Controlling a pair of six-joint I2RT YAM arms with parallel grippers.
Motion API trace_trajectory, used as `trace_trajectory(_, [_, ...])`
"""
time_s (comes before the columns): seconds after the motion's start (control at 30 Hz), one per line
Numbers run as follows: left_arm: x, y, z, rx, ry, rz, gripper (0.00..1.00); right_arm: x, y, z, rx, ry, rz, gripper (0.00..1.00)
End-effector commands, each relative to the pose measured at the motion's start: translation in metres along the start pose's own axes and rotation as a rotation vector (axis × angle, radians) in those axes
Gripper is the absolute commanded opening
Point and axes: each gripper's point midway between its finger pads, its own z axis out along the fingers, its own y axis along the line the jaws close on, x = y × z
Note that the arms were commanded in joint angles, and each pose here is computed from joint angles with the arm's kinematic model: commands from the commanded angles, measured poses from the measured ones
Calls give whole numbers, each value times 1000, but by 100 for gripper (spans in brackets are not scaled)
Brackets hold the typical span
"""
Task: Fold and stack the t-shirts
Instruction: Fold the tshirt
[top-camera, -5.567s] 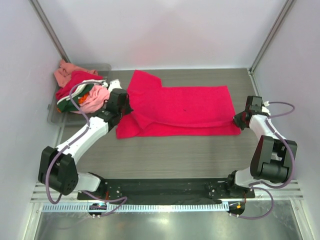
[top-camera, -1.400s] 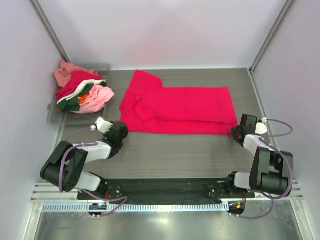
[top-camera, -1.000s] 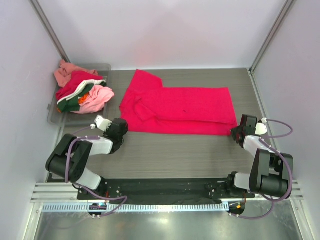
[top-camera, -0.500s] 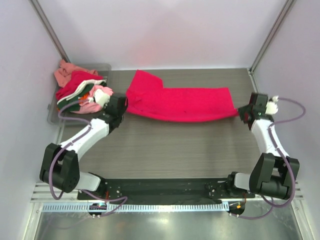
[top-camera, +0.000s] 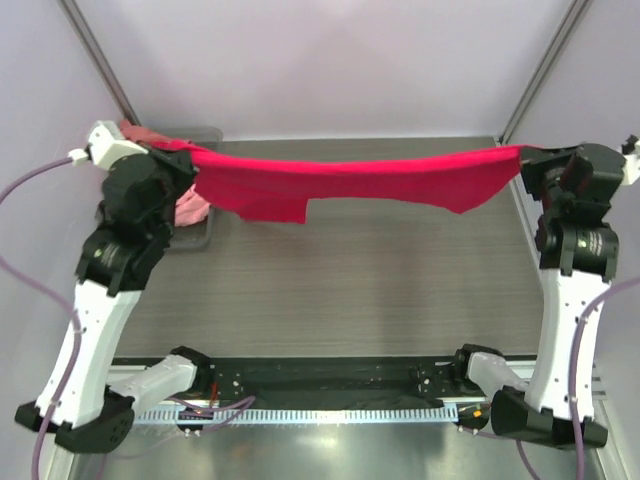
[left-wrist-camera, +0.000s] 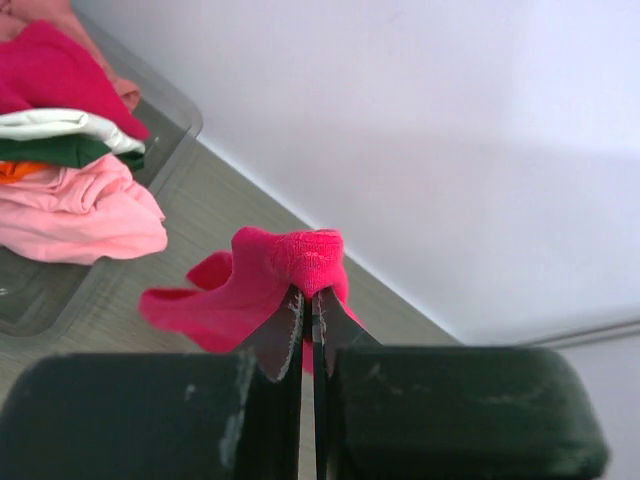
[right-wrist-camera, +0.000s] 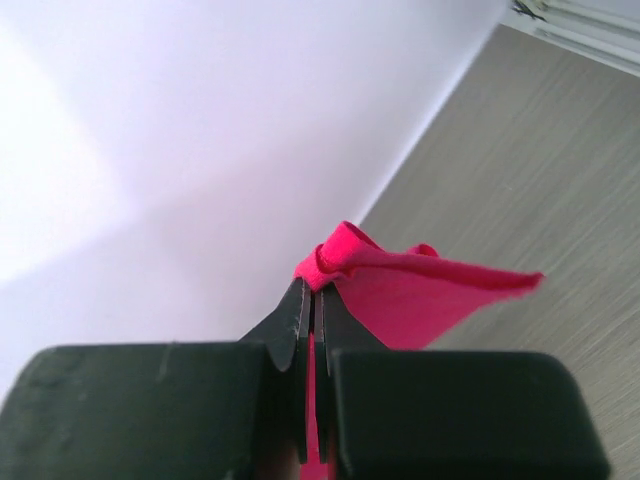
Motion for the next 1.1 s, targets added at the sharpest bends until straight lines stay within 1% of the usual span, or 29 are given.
trace_trajectory(0.0, [-21,1,-29,29,8,49,0,-19,25,-45,-75,-32,-22,1])
trace_trajectory(0.07, [-34,-5,-38,52,-9,35,0,-30,39,-60,-111,-57,-21,1])
trace_trajectory(0.13, [-36,-7,-36,43,-10,46,0,-32,41,-63,-107,-56,-26,1])
trace_trajectory(0.2, [-44,-12,-35,37,-24,43,0,-31,41,-56,-96,-48,-23,1])
trace_trajectory(0.23, [-38,-12,-27,19,-12,58,0,-29,39,-50,-85,-40,-15,1])
trace_trajectory(0.33, [-35,-19,-11,6,-12,72,0,-18,31,-23,-48,4,-14,1])
trace_trajectory(0.37, [-25,-20,3,-15,6,88,0,-14,30,-14,-43,22,-12,1])
trace_trajectory(0.43, [-24,-25,18,-19,11,79,0,-6,28,9,-32,52,-11,1])
trace_trajectory(0.47, [-12,-25,35,-33,42,86,0,-3,29,17,-32,63,-10,1])
trace_trajectory(0.5, [-15,-19,46,-50,41,72,0,4,32,24,-50,100,-10,1])
trace_trajectory(0.53, [-11,-26,54,-13,67,46,0,6,33,38,-53,108,-5,1])
trace_trajectory(0.6, [-9,-23,76,-25,70,23,0,4,42,52,-68,105,4,1])
trace_trajectory(0.63, [-12,-29,81,-4,63,9,0,9,38,70,-44,125,4,1])
trace_trajectory(0.7, [-28,-40,91,20,38,-18,0,-3,59,77,-83,110,8,1])
trace_trajectory(0.73, [-19,-41,106,10,66,-14,0,4,57,97,-71,142,11,1])
trace_trajectory(0.77, [-41,-58,104,51,31,-40,0,-6,79,95,-121,129,16,1])
trace_trajectory(0.8, [-48,-61,109,47,20,-59,0,-7,85,102,-132,138,30,1])
trace_trajectory(0.83, [-42,-61,124,27,36,-50,0,-7,95,104,-161,158,34,1])
trace_trajectory(0.87, [-49,-68,126,40,23,-54,0,-13,109,113,-188,152,40,1])
trace_trajectory(0.9, [-65,-79,121,70,-12,-66,0,-15,114,115,-199,151,41,1])
trace_trajectory(0.97, [-67,-85,130,103,-23,-82,1,-14,116,127,-200,158,55,1])
trace_trajectory(1.0, [-56,-74,142,82,-4,-79,0,-11,113,132,-191,167,56,1])
trace_trajectory(1.03, [-65,-79,142,121,-41,-107,1,-4,105,141,-173,186,53,1])
trace_trajectory(1.07, [-59,-75,149,131,-40,-114,0,6,98,148,-159,218,51,1])
